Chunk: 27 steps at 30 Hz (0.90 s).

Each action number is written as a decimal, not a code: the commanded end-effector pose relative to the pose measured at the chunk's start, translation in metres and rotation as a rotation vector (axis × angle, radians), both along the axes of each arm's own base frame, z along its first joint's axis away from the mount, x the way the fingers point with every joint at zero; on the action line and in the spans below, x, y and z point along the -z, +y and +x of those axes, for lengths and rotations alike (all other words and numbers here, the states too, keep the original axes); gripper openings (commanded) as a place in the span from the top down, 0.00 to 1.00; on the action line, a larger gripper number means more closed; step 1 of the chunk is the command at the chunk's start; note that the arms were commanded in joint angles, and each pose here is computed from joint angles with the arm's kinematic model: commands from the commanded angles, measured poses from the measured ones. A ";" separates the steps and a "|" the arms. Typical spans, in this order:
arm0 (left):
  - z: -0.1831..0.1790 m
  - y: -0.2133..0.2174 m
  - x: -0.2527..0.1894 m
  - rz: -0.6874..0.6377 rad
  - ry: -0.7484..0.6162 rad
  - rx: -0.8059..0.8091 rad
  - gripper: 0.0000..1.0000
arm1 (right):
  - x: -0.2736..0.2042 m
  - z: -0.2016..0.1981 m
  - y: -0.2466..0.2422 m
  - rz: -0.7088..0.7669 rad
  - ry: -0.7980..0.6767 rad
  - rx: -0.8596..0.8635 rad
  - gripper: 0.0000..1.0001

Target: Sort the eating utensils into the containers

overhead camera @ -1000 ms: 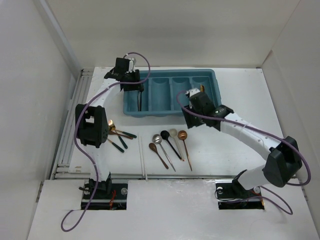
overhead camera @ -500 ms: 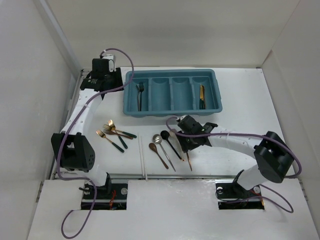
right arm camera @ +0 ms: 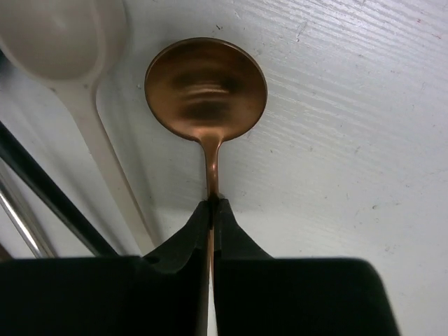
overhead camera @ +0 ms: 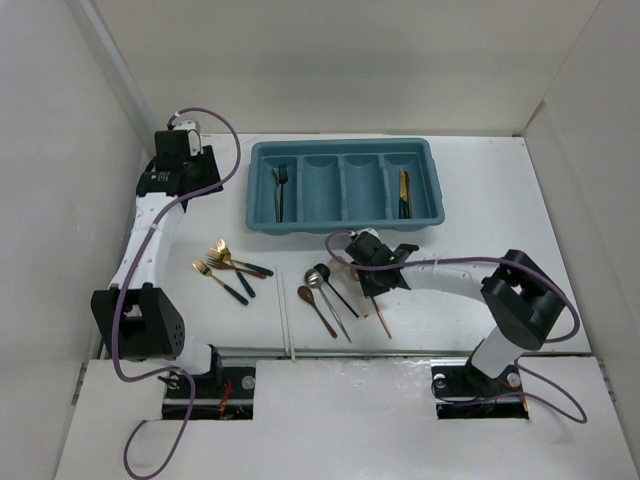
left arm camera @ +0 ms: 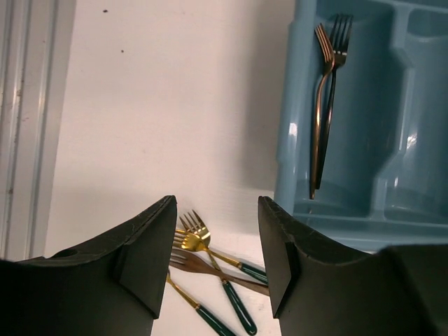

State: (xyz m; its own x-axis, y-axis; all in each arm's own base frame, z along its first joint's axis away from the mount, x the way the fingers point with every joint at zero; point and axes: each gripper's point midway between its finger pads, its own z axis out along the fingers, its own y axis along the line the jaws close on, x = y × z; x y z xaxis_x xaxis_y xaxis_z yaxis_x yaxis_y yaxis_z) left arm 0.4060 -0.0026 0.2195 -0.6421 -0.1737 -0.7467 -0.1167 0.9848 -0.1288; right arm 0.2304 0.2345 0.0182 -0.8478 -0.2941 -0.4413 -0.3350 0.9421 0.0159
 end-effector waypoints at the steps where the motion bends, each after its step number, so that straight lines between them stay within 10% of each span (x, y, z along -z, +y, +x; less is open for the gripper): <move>1: -0.007 0.005 -0.024 -0.008 -0.075 0.003 0.53 | 0.027 -0.024 -0.034 -0.117 0.085 0.080 1.00; 16: 0.003 0.021 -0.029 -0.030 -0.090 -0.030 0.53 | -0.165 -0.009 -0.037 0.006 -0.217 -0.008 1.00; 27: 0.018 0.035 -0.018 -0.051 -0.054 -0.060 0.53 | -0.319 0.180 -0.044 0.163 -0.676 0.134 1.00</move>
State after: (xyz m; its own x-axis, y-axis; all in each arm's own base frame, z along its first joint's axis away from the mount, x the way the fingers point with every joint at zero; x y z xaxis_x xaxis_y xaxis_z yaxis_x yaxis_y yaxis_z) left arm 0.4152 0.0266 0.2180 -0.6307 -0.2345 -0.7398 -0.1677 0.9719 -0.1651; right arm 0.3718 0.1725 0.3309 -0.4706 -0.0517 -0.8808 -0.1561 0.9874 0.0255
